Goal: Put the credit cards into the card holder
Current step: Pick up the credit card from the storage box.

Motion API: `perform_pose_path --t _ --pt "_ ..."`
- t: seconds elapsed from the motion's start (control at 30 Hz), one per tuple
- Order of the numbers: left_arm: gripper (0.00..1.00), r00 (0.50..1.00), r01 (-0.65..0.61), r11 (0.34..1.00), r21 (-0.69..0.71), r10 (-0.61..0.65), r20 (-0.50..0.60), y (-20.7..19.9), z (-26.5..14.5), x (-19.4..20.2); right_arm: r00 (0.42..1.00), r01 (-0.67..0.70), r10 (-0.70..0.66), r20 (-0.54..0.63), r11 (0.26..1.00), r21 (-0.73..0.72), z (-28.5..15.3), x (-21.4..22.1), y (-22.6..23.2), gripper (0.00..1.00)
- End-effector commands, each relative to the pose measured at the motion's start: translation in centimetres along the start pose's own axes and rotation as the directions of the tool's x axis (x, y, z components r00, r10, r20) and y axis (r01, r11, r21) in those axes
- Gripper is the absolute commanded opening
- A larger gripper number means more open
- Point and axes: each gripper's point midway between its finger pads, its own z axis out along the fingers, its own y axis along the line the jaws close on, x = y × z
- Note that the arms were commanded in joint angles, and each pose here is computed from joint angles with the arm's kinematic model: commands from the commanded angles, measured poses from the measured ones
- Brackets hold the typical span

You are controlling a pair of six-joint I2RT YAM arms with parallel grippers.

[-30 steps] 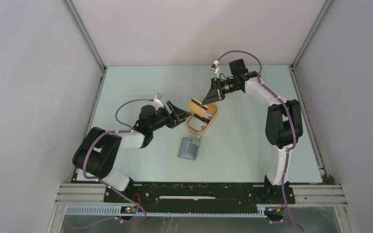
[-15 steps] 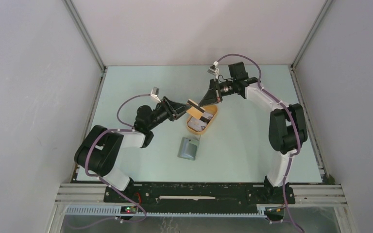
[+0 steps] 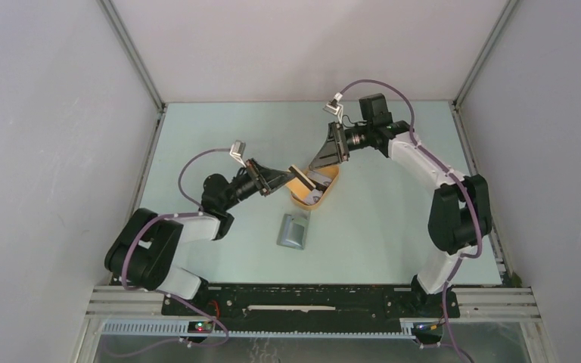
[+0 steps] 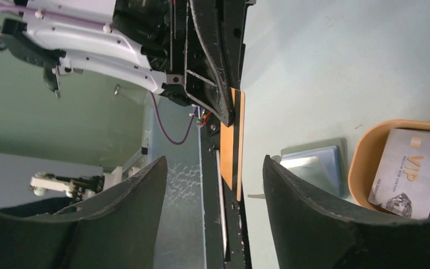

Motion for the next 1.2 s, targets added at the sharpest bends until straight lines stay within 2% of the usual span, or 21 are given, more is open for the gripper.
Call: perform_pose_path --t 0.0,0.23,0.37,0.63,0.97,1.17 --pt "0.00 0.984 -0.147 0.983 0.108 0.156 -0.084 -3.0 -1.3 1.5 0.986 0.161 -0.162 -0.032 0.986 -0.050 0.0 1.0 4.1 0.73" --pt "0.00 0.932 -0.260 0.962 0.087 0.273 -0.237 -3.5 -2.6 3.5 0.961 0.253 -0.257 -0.098 0.966 -0.050 1.1 3.2 5.5 0.73" --pt "0.00 0.891 -0.329 0.939 0.104 0.345 -0.294 -4.0 -3.2 4.2 0.959 0.253 -0.261 -0.108 0.964 -0.084 1.7 3.7 6.5 0.67" --pt "0.00 0.862 -0.353 0.918 0.182 0.394 -0.319 -5.9 -3.0 5.4 0.957 0.232 -0.250 -0.144 0.964 -0.133 3.2 5.0 7.2 0.54" --pt "0.00 0.856 -0.362 0.910 0.200 0.410 -0.315 -6.5 -3.0 5.7 0.962 0.197 -0.216 -0.168 0.973 -0.124 3.6 5.9 6.2 0.48" --pt "0.00 0.855 -0.365 0.909 0.201 0.413 -0.314 -6.5 -2.7 5.5 0.958 0.190 -0.213 -0.192 0.973 -0.129 3.8 6.8 6.0 0.41"
